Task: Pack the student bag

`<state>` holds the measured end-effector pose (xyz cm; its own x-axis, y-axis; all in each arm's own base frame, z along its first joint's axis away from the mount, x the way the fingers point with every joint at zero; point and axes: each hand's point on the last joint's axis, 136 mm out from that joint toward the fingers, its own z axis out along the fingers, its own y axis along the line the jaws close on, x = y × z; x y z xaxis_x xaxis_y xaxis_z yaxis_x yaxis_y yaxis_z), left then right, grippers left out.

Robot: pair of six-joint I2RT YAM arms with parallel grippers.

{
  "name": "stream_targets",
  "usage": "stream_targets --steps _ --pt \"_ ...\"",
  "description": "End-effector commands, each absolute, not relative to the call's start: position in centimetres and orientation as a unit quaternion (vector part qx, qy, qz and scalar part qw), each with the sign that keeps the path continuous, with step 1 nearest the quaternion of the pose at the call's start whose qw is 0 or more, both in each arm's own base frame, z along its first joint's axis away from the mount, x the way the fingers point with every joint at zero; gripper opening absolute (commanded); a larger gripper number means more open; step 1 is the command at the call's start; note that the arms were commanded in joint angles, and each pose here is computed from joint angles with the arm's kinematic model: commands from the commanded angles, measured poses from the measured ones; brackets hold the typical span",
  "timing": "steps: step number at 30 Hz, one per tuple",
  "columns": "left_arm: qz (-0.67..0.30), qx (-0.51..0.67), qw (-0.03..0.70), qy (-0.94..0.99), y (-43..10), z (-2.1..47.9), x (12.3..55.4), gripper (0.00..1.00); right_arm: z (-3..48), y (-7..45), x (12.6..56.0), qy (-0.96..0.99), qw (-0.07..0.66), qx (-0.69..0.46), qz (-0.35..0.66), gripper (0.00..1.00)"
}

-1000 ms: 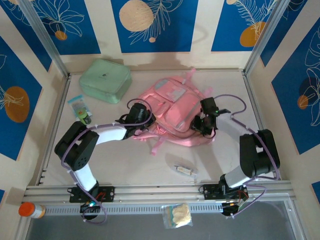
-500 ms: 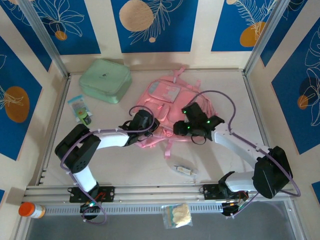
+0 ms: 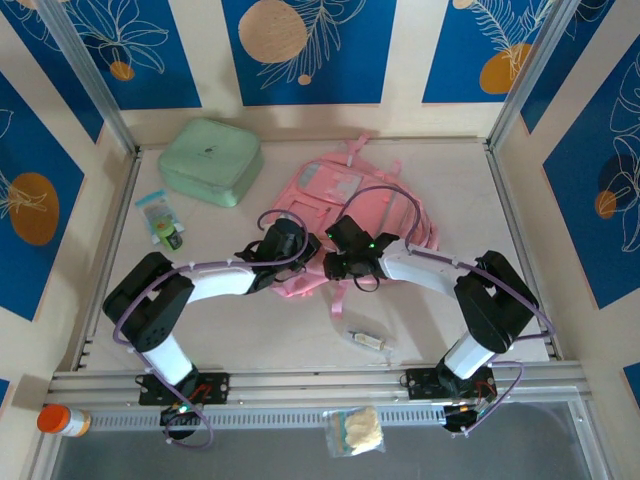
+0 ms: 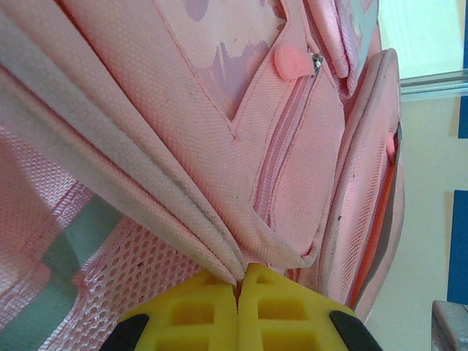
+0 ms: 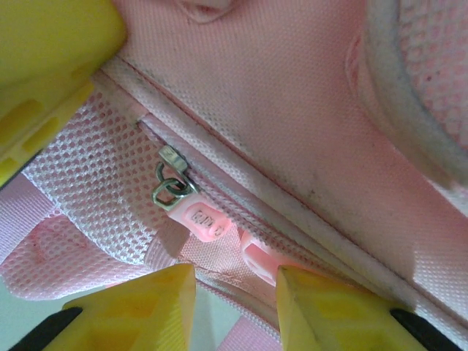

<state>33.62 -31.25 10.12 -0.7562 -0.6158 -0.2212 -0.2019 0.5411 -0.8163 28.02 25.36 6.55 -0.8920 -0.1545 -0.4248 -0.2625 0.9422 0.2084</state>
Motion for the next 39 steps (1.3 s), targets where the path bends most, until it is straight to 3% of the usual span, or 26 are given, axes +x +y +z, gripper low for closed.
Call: stream_targets --steps 1,21,27,33,39 --pt "-0.465 -0.207 0.263 0.82 -33.2 13.8 33.1 0.0 8.9 26.2 30.7 0.946 0.276 -0.112 0.127 0.35" --pt "-0.486 -0.201 0.261 0.809 -34.0 15.1 33.0 0.0 11.1 27.8 31.8 0.921 0.347 -0.124 0.125 0.35" --pt "-0.487 -0.198 0.264 0.808 -34.0 15.6 32.9 0.0 12.2 27.5 32.4 0.911 0.379 -0.117 0.114 0.32" --pt "-0.492 -0.199 0.263 0.806 -34.2 15.8 32.9 0.0 10.4 26.9 33.1 0.921 0.364 -0.106 0.094 0.29" --pt "-0.487 -0.197 0.27 0.807 -33.9 16.0 33.0 0.0 10.3 26.4 33.1 0.921 0.37 -0.094 0.079 0.19"
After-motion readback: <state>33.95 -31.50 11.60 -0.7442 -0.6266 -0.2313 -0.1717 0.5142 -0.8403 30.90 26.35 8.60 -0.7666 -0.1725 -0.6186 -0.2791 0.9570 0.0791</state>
